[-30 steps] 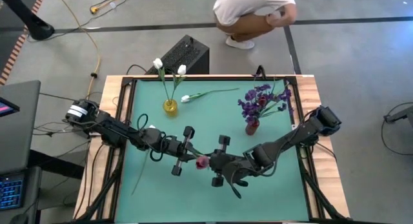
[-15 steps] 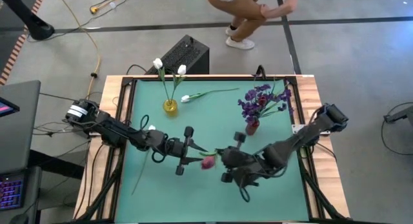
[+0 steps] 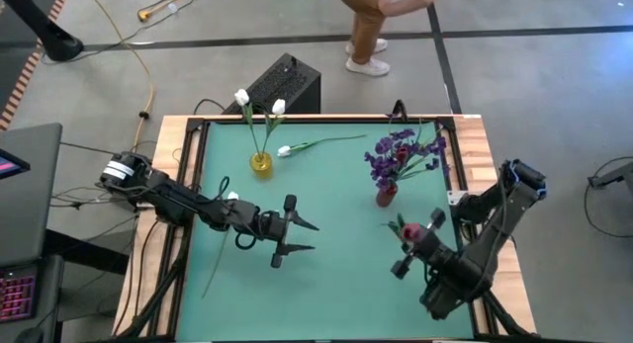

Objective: Sort flowers into vase by color
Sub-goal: Put the red flower into the red vase

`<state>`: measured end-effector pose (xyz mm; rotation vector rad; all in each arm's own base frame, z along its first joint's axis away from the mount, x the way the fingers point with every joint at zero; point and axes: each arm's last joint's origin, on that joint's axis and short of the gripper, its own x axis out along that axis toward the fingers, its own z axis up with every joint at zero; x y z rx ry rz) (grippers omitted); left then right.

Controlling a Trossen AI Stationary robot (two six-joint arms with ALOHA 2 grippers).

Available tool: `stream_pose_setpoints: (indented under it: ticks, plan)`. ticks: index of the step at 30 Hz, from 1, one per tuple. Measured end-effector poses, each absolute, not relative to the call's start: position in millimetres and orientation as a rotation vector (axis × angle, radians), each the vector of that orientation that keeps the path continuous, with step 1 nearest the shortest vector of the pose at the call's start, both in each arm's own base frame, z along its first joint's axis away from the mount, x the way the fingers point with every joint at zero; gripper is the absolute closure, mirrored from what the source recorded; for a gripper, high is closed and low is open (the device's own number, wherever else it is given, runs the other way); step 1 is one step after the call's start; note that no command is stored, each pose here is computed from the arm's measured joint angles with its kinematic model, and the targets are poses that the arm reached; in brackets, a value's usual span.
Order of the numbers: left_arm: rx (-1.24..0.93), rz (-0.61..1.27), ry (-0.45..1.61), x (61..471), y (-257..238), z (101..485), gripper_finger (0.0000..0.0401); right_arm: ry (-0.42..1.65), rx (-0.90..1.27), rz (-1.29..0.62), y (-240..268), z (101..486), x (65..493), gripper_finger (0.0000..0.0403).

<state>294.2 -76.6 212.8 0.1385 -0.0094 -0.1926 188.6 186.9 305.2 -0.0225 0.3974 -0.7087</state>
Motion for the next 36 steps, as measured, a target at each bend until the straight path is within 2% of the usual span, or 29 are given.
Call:
stream_pose_setpoints:
  ticks: [3, 7, 15, 23, 36]
  plan:
    - [0.15, -0.193, -0.006, 294.1, -76.5, 212.3, 0.019, 0.382, -0.03, -0.739, 174.7, 300.6, 187.5, 0.0384]
    - [0.151, -0.194, 0.001, 294.1, -76.6, 211.6, 0.0191, 0.46, 0.011, -0.828, 147.9, 287.6, 182.0, 0.0384]
    - [0.164, -0.196, 0.034, 292.9, -76.2, 206.8, 0.0191, 0.417, 0.115, -0.854, 109.7, 296.0, 156.1, 0.0384]
    - [0.202, -0.186, 0.033, 293.0, -75.9, 206.7, 0.0191, 0.348, 0.133, -0.877, 88.7, 291.5, 143.6, 0.0384]
    - [0.209, -0.147, 0.049, 293.1, -74.7, 205.5, 0.0191, 0.338, 0.153, -0.933, 79.8, 282.4, 155.6, 0.0384]
